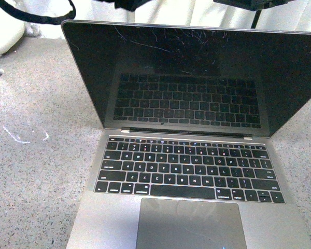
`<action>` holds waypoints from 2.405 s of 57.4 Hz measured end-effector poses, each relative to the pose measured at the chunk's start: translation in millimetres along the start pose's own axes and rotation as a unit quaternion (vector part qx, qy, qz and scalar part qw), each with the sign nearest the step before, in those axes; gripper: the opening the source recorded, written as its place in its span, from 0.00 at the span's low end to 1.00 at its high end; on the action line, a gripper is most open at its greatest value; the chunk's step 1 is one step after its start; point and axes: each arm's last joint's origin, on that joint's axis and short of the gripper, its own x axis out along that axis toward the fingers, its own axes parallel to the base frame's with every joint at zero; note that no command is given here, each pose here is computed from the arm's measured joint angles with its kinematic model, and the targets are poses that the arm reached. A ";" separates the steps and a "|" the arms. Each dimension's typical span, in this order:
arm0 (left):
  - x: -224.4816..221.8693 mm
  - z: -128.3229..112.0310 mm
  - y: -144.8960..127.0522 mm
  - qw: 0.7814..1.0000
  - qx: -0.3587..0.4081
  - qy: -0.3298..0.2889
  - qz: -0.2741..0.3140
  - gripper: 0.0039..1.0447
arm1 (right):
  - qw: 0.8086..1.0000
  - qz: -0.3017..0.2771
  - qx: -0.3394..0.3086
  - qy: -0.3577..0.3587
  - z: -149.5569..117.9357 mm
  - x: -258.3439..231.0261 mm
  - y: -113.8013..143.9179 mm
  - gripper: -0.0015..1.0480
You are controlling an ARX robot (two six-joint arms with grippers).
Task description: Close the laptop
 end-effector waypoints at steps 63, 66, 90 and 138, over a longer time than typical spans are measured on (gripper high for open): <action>-65.3 -67.7 -45.4 0.997 -0.053 0.037 -0.040 0.04 | 0.982 -0.003 0.191 0.003 -93.7 -34.4 84.8 0.01; -67.7 -71.7 -47.4 0.997 -0.060 0.037 -0.042 0.04 | 0.977 -0.011 0.212 0.006 -102.5 -35.7 90.8 0.01; -85.2 -103.0 -67.4 0.992 -0.102 0.047 -0.052 0.04 | 0.949 -0.110 0.295 0.022 -141.8 -41.9 131.3 0.01; -100.8 -138.9 -99.7 0.977 -0.128 0.150 -0.083 0.04 | 0.900 -0.185 0.385 0.086 -181.8 -47.2 159.4 0.01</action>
